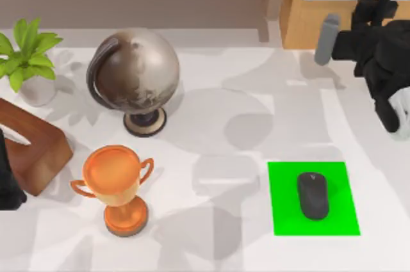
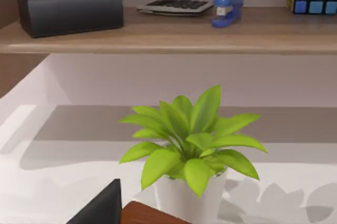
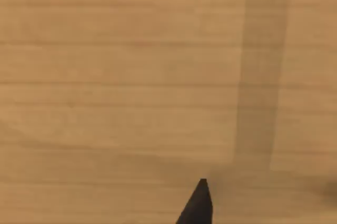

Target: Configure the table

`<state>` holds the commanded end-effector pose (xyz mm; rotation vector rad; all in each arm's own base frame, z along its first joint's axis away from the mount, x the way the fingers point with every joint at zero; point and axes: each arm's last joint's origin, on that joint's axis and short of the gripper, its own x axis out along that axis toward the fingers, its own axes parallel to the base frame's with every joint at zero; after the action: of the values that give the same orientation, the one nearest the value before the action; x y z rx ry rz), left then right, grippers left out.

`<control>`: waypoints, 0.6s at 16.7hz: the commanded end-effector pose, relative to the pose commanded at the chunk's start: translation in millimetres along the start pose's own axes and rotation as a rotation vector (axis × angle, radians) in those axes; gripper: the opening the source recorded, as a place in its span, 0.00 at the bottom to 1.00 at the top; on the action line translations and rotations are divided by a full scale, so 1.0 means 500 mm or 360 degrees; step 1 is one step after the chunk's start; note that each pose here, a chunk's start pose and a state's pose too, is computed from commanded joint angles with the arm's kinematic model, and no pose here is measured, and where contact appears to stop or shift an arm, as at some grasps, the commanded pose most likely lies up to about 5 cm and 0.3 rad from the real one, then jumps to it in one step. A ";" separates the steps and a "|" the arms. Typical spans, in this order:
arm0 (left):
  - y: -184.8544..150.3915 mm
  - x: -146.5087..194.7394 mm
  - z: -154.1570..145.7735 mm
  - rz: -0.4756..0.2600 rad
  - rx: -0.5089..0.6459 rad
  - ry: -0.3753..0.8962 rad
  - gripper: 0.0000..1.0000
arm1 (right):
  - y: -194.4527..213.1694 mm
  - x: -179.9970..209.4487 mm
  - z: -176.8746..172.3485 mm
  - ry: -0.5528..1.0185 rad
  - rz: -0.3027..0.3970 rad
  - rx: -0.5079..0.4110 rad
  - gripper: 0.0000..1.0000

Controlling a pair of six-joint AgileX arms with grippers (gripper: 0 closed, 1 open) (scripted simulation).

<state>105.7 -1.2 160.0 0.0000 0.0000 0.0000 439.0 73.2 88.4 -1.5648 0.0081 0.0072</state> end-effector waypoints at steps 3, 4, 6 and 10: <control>0.000 0.000 0.000 0.0000 0.0000 0.0000 1.00 | 0.000 0.000 0.000 0.0000 0.0000 0.0000 1.00; 0.000 0.000 0.000 0.0000 0.0000 0.0000 1.00 | 0.000 0.000 0.000 0.0000 0.0000 0.0000 1.00; 0.000 0.000 0.000 0.0000 0.0000 0.0000 1.00 | 0.000 0.000 0.000 0.0000 0.0000 0.0000 1.00; 0.000 0.000 0.000 0.0000 0.0000 0.0000 1.00 | 0.000 0.000 0.000 0.0000 0.0000 0.0000 1.00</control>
<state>105.7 -1.2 160.0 0.0000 0.0000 0.0000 439.0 73.2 88.4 -1.5648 0.0081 0.0072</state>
